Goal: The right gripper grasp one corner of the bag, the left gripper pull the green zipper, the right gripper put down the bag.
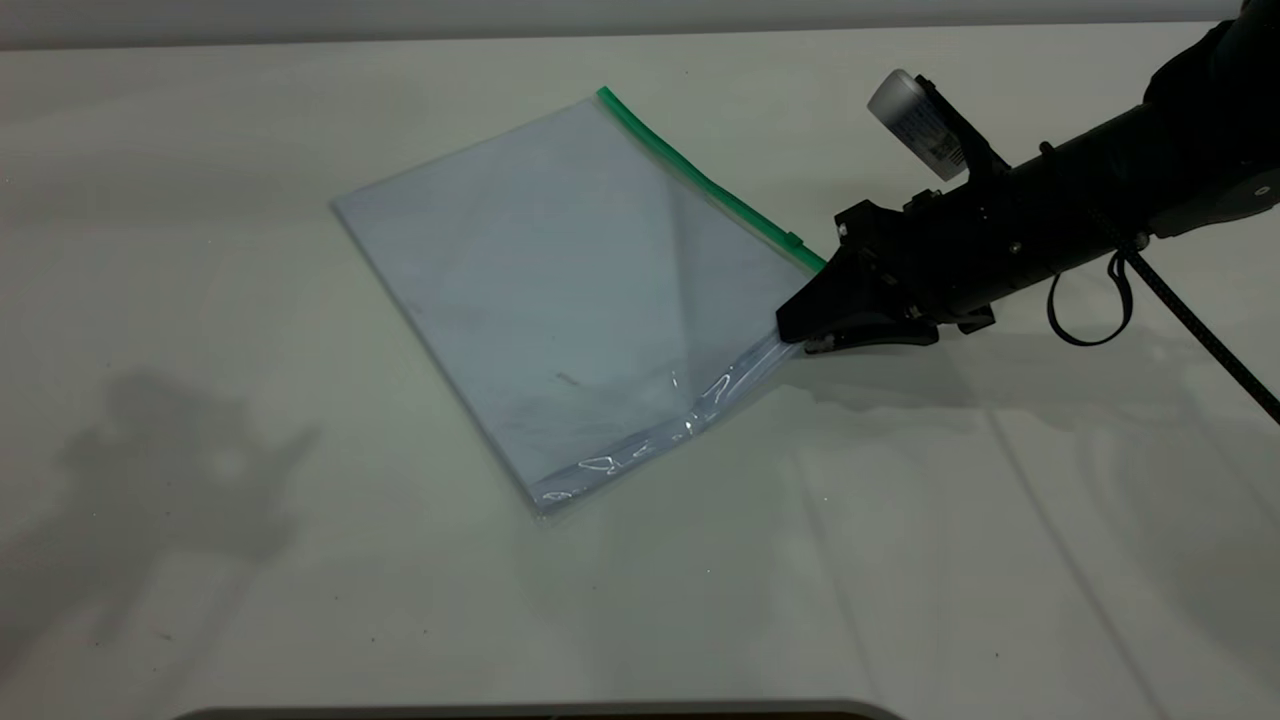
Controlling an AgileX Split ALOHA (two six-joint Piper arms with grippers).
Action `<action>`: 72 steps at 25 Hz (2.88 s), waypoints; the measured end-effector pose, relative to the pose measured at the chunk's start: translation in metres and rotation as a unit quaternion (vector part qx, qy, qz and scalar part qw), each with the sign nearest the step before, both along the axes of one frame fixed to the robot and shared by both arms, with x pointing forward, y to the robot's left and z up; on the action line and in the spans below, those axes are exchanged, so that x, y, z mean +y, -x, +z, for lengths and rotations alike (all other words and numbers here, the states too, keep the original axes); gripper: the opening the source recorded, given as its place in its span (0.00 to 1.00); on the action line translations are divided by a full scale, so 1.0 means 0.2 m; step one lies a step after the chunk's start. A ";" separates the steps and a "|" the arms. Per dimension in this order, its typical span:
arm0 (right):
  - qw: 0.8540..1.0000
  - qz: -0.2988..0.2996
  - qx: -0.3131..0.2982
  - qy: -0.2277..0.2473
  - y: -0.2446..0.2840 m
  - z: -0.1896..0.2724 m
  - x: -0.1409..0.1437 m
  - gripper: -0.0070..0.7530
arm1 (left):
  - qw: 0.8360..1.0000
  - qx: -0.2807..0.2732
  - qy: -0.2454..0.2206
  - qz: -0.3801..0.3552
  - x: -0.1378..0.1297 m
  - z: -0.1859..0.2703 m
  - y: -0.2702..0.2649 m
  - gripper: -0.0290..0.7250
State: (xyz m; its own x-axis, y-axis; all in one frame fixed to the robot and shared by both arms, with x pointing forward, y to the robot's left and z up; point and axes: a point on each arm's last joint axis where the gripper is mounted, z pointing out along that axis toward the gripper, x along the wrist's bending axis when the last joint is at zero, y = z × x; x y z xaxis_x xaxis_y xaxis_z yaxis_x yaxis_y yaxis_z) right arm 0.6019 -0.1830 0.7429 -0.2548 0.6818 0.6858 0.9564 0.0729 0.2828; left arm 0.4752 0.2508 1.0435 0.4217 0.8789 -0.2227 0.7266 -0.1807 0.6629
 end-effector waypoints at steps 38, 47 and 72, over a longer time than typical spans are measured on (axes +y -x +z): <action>0.997 -0.066 -0.024 -0.022 -0.06 0.02 0.00 0.35 | 1.000 0.000 0.000 0.000 0.00 0.00 0.00 0.79; 0.997 -0.067 -0.031 -0.017 -0.08 0.02 -0.01 0.33 | 1.000 0.000 0.000 0.000 0.00 0.00 0.00 0.79; 0.999 -0.007 -0.032 -0.027 -0.08 0.05 0.02 0.31 | 1.000 0.008 0.002 -0.006 0.00 0.00 0.01 0.79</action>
State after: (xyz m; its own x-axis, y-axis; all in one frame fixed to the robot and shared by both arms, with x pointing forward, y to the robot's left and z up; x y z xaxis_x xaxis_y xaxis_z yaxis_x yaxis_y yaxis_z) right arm 0.6175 -0.1795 0.7525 -0.2896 0.6475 0.7048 0.9371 0.0421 0.3464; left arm 0.4737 0.2499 1.0430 0.4289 0.8729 -0.2327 0.7343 -0.1868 0.6526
